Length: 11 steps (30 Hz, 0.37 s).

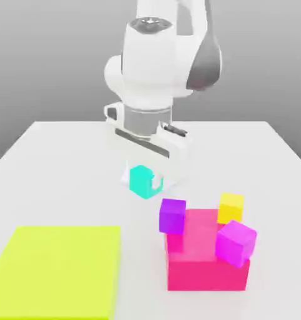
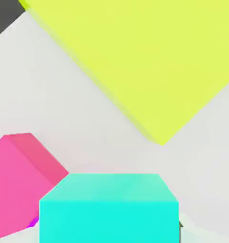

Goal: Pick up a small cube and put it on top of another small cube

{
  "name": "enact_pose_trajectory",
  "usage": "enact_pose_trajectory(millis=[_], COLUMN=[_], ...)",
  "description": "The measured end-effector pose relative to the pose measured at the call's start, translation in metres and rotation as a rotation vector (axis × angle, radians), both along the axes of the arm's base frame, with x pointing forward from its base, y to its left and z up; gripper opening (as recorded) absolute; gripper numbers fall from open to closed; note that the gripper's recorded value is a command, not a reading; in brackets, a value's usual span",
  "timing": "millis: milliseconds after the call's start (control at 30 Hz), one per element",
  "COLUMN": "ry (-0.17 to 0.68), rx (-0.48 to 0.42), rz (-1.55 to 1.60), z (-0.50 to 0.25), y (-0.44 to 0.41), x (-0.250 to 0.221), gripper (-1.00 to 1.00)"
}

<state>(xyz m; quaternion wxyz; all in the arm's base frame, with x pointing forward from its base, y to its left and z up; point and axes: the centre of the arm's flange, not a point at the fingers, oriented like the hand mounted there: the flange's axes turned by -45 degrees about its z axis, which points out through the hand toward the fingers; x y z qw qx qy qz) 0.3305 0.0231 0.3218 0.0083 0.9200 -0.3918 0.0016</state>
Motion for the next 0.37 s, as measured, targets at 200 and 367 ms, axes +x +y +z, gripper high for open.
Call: enact_pose_trajectory(millis=[200,367], ry=[-0.005,-0.005], rx=[0.017,0.017], rz=[-0.04,-0.039], z=[-0.028,-0.054], y=[0.024,0.025], x=[-0.004,-0.006], gripper=[-1.0,1.0])
